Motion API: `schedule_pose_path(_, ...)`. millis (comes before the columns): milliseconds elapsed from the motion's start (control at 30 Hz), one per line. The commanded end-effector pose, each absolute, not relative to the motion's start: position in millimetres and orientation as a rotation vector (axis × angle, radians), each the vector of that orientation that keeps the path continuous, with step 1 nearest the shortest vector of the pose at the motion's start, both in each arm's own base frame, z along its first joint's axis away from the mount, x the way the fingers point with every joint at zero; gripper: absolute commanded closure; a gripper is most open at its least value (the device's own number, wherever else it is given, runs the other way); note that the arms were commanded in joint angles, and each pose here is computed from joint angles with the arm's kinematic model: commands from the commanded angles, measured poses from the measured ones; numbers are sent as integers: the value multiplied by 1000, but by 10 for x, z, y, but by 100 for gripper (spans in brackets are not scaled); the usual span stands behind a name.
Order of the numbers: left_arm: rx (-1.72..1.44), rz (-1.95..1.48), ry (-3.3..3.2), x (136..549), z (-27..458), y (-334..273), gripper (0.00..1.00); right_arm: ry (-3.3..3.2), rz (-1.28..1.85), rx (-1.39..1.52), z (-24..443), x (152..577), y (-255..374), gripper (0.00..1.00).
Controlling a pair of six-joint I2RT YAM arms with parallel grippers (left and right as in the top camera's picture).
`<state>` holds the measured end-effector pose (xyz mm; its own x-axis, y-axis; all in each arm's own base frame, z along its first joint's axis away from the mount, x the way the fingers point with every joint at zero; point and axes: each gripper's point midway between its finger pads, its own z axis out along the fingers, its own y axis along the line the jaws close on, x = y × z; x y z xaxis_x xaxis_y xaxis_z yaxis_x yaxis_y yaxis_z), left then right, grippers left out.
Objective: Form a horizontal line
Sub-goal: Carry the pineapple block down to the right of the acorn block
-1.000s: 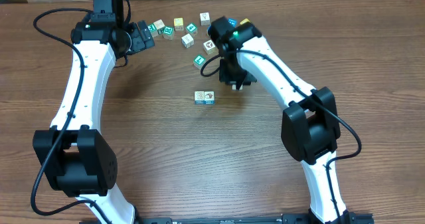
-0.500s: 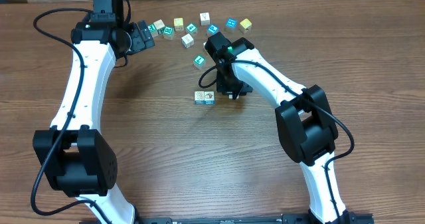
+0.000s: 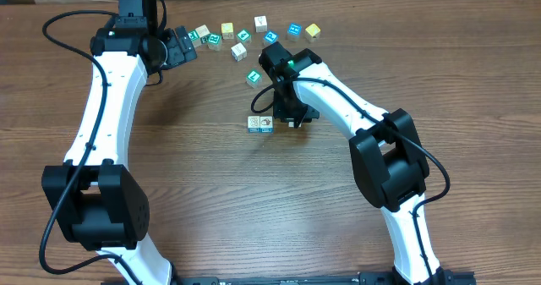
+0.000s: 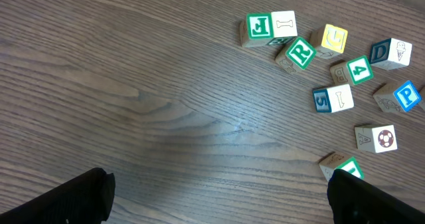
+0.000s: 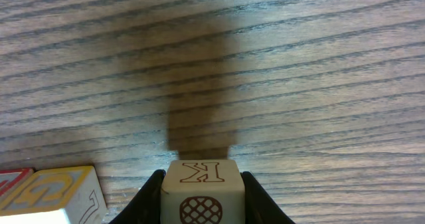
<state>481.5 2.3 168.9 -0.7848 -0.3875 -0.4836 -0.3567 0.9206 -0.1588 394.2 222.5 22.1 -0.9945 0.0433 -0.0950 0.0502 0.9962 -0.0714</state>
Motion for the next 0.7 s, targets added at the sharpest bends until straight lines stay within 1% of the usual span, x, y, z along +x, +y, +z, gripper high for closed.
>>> schedule_pose_path(0,-512,-88,2543,4831,1750,-10,0,3039,-93,82,244,3936,2262,75)
schedule_pose_path(433,-512,-88,2543,4831,1750,-10,0,3033,-87,87,238,3949,2271,75)
schedule_pose_path(667,-512,-88,2544,4831,1750,-10,1,3037,-91,87,136,3922,2255,75)
